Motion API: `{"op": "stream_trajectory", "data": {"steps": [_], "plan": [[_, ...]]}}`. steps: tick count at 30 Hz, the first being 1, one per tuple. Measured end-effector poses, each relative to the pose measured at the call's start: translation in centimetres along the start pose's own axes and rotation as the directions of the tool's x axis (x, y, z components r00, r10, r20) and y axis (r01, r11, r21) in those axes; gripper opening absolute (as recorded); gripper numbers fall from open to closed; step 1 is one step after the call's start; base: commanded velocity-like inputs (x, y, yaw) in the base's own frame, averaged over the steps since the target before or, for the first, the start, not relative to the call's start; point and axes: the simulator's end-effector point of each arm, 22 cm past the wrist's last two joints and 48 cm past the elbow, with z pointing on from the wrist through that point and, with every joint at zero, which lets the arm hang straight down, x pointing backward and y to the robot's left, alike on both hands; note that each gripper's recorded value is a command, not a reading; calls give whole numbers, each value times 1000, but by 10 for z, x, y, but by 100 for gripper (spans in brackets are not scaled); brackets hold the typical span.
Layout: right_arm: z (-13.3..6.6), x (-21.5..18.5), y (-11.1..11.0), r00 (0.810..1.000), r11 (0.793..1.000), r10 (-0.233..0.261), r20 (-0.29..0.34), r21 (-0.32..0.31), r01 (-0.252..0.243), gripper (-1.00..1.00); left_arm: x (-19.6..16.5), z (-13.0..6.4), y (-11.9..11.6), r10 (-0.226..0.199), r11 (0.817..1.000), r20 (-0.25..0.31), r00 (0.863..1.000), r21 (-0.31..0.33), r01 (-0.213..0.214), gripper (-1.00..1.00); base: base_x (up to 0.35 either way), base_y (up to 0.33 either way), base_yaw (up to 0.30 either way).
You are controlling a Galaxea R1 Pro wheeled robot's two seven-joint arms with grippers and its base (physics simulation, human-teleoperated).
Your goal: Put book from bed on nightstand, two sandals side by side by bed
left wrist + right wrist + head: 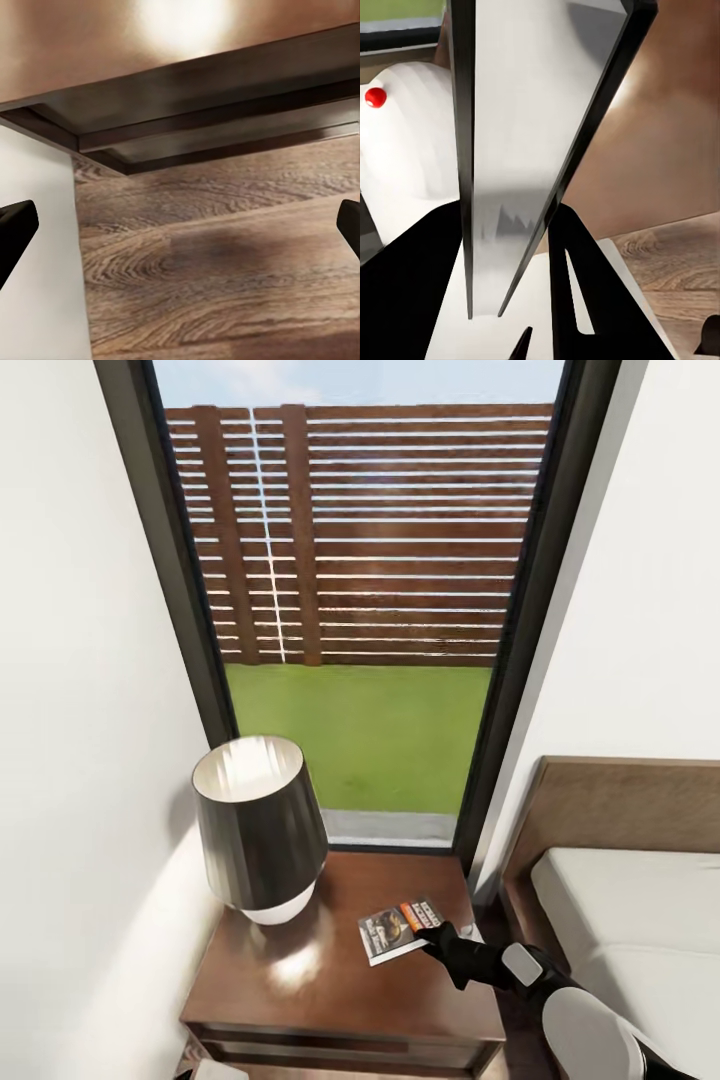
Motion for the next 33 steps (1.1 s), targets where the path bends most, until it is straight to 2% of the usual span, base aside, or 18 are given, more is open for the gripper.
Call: {"op": "stream_trajectory", "data": {"steps": [33], "plan": [[36,-5,-47,1000,1000,0,3,-5,0,-100,40,48,-11,2,1000,1,1000,0,-2,100,0,0,0]]}}
